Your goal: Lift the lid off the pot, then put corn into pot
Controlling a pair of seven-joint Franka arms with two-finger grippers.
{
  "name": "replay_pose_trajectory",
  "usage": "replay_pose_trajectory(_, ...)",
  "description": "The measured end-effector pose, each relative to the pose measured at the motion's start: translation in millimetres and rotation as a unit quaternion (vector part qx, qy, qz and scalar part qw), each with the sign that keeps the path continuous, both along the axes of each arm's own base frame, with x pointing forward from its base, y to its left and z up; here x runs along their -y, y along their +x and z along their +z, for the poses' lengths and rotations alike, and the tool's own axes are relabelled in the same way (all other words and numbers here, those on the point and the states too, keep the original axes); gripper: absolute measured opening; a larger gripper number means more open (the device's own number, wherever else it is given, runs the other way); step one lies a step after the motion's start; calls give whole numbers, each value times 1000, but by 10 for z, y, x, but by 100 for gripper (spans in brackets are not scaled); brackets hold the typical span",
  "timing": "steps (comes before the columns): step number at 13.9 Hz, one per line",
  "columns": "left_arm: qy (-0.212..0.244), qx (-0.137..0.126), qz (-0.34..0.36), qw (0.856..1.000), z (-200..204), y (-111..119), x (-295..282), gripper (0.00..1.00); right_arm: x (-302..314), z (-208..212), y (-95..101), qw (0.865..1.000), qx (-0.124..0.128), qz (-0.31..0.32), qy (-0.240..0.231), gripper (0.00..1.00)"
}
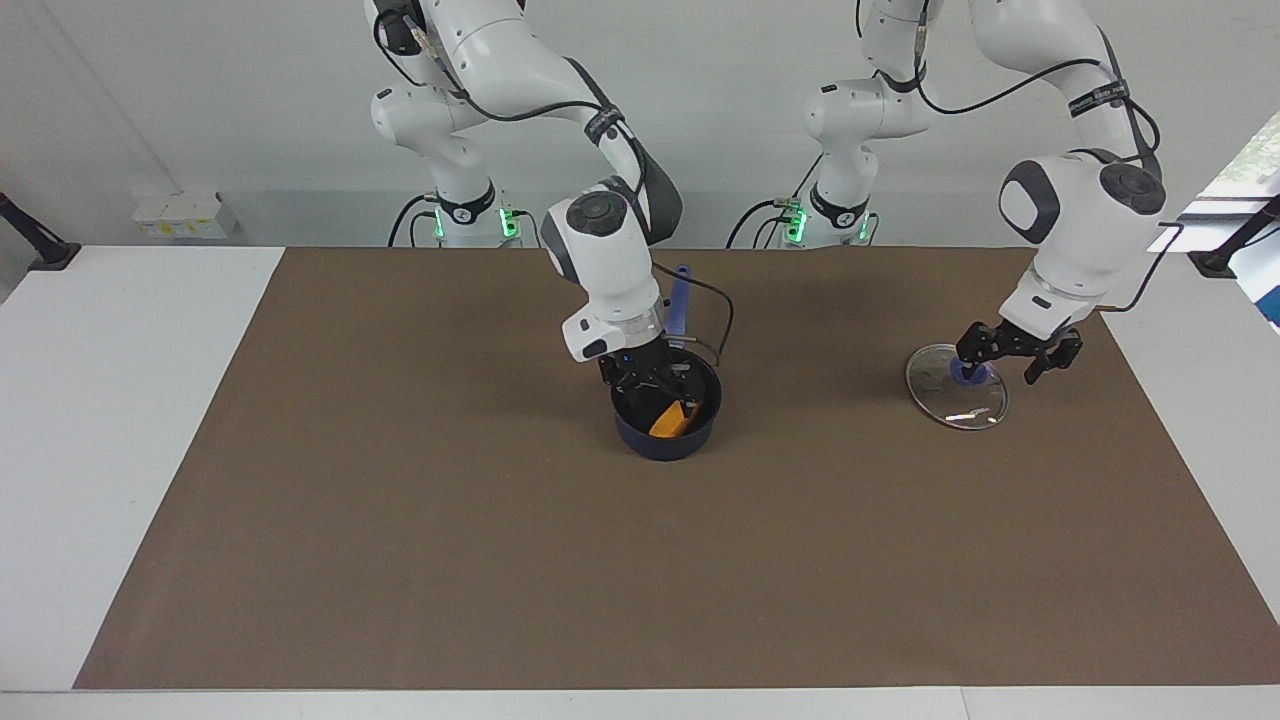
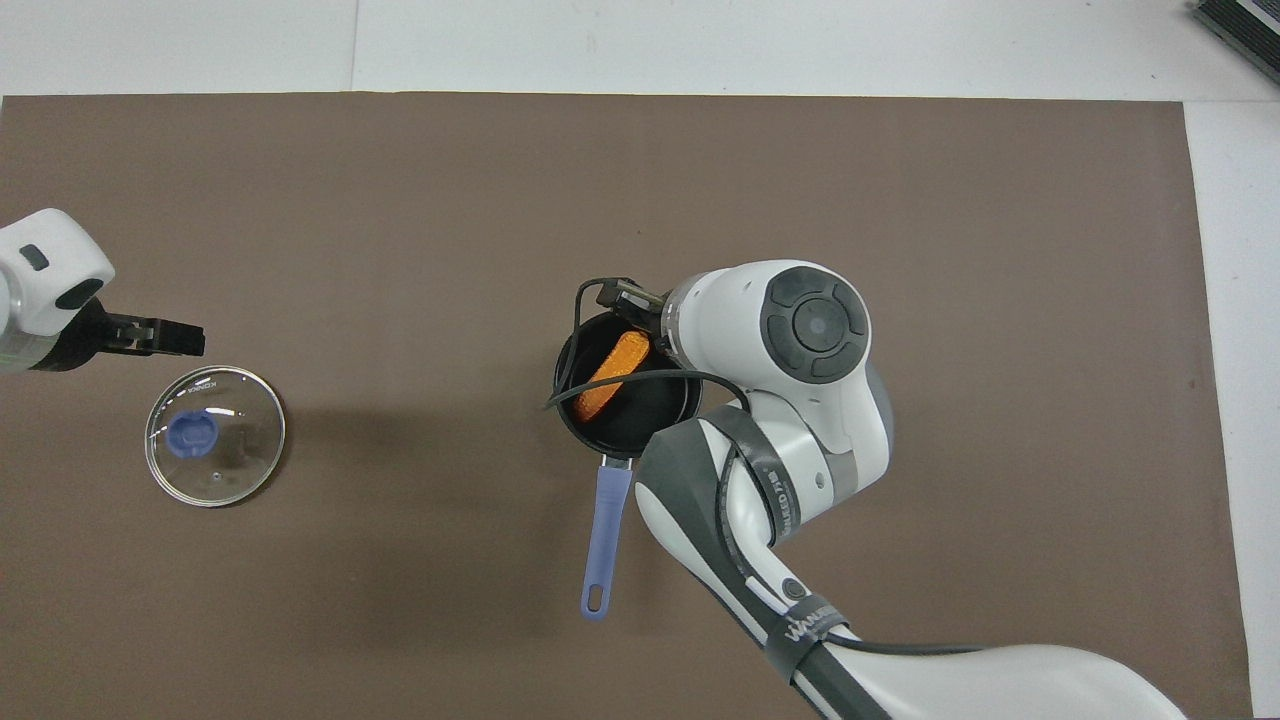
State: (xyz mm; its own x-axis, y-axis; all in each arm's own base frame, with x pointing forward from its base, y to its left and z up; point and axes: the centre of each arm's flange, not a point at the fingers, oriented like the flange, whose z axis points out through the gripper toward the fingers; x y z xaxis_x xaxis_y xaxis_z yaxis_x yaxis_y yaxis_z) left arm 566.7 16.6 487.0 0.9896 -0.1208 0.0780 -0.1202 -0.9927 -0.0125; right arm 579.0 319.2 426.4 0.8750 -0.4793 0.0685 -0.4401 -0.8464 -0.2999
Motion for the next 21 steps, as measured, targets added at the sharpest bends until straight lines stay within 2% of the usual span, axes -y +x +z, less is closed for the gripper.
replay_pose_trajectory(7,-2,-25,10,1000,847,-19,56,100,1359,951,22,999,-19,19,-39,100)
replay_pose_trajectory(11,-2,-44,18,999,1299,-146,111,100,2195,1318,-31,996,-9,47,-77,100)
replay_pose_trajectory(14,-2,-50,19,999,1380,-215,223,100,2850,1466,-84,991,-6,89,-95,100)
replay_pose_trajectory(16,-2,-52,18,999,1366,-214,255,100,3181,1527,-126,989,-13,108,-103,100)
replay_pose_trajectory(21,-2,-56,17,998,1321,-210,267,100,3369,1896,-184,981,-29,124,-145,100)
